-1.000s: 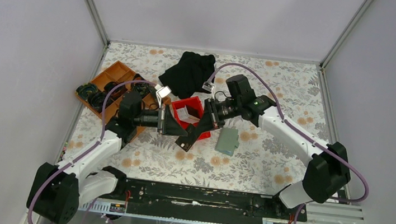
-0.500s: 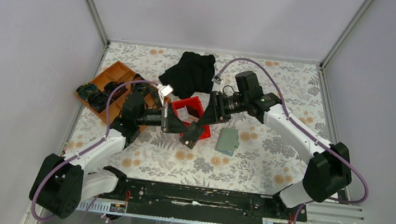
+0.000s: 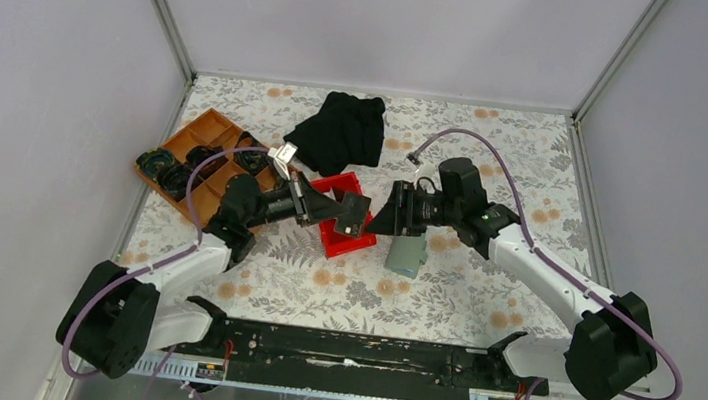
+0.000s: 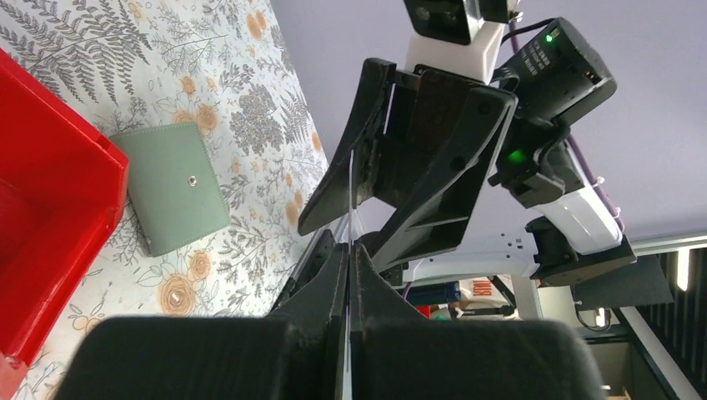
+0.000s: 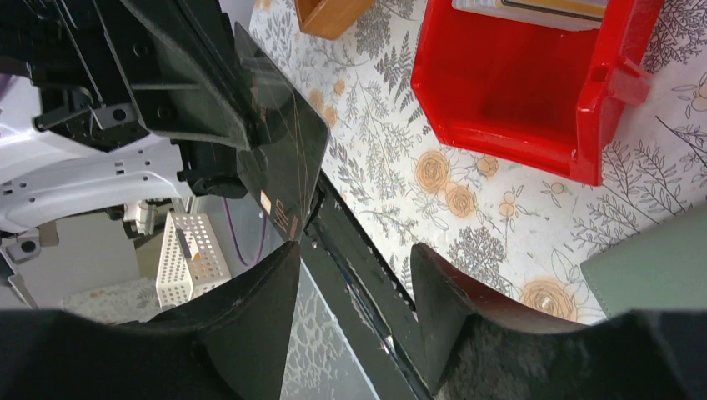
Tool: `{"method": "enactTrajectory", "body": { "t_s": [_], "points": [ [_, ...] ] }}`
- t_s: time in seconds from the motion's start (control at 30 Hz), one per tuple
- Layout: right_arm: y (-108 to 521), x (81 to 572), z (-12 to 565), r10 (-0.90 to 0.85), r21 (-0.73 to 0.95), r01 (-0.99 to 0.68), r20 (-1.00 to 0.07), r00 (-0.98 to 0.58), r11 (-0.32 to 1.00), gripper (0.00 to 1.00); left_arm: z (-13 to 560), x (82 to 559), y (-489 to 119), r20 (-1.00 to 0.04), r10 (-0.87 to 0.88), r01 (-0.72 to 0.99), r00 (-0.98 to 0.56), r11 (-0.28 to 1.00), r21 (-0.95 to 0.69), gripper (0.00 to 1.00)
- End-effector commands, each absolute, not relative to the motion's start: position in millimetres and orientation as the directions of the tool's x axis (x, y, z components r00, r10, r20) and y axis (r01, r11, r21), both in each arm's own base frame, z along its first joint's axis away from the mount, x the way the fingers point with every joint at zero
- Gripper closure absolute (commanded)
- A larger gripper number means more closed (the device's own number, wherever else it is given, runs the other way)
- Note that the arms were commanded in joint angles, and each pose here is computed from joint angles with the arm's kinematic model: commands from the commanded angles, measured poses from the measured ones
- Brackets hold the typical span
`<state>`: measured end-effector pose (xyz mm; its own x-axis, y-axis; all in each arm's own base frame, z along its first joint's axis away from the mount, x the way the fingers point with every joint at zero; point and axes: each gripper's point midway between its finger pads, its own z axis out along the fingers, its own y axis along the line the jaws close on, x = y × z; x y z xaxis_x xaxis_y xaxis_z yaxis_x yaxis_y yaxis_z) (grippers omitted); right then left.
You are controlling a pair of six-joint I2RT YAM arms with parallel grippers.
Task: Put the credit cards into the card holder
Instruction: Pick up the credit card from the storage box.
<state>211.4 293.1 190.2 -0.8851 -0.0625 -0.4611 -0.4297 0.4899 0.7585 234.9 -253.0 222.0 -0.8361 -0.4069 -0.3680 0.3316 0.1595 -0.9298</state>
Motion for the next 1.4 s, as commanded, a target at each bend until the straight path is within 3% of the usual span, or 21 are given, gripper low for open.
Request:
{"method": "enactTrajectory", "body": {
  "t_s": [0.0, 0.27, 0.4, 0.6, 0.77, 0.8, 0.93, 1.0, 1.1, 1.37],
  "points": [
    [302, 225, 215, 0.040, 0.777, -0.462, -0.527, -0.849, 0.427, 0.42, 243, 247, -259, -0.383, -0.477, 0.377, -0.791, 0.113, -0.919, 1.00],
    [306, 228, 223, 0.084, 0.799, -0.461, -0.528, -0.845, 0.386, 0.44, 235, 244, -271, -0.367, -0.463, 0.359, -0.807, 0.110, -0.927, 1.00],
    [308, 229, 224, 0.094, 0.806, -0.456, -0.523, -0.847, 0.377, 0.50, 234, 245, -272, -0.357, -0.475, 0.350, -0.804, 0.106, -0.931, 1.00],
    [310, 231, 220, 0.115, 0.823, -0.440, -0.507, -0.854, 0.360, 0.68, 235, 246, -274, -0.338, -0.486, 0.343, -0.806, 0.081, -0.936, 1.00],
    [311, 230, 224, 0.140, 0.835, -0.440, -0.504, -0.852, 0.331, 0.99, 232, 246, -274, -0.305, -0.498, 0.325, -0.812, 0.047, -0.944, 1.00],
    [311, 229, 225, 0.142, 0.835, -0.443, -0.507, -0.851, 0.325, 1.00, 230, 247, -274, -0.292, -0.500, 0.314, -0.816, 0.042, -0.949, 0.99],
    [305, 229, 228, 0.154, 0.828, -0.449, -0.519, -0.841, 0.337, 1.00, 209, 252, -274, -0.249, -0.513, 0.247, -0.822, 0.074, -0.966, 0.55],
    [298, 229, 227, 0.157, 0.818, -0.443, -0.524, -0.837, 0.367, 1.00, 195, 256, -271, -0.240, -0.528, 0.207, -0.815, 0.123, -0.971, 0.43],
    [282, 231, 221, 0.154, 0.776, -0.424, -0.544, -0.825, 0.467, 1.00, 176, 262, -267, -0.247, -0.546, 0.160, -0.801, 0.203, -0.966, 0.38],
    [214, 231, 174, 0.117, 0.535, -0.236, -0.545, -0.830, 0.811, 1.00, 140, 263, -279, -0.364, -0.487, 0.121, -0.794, 0.459, -0.880, 0.38]
  ]
}}
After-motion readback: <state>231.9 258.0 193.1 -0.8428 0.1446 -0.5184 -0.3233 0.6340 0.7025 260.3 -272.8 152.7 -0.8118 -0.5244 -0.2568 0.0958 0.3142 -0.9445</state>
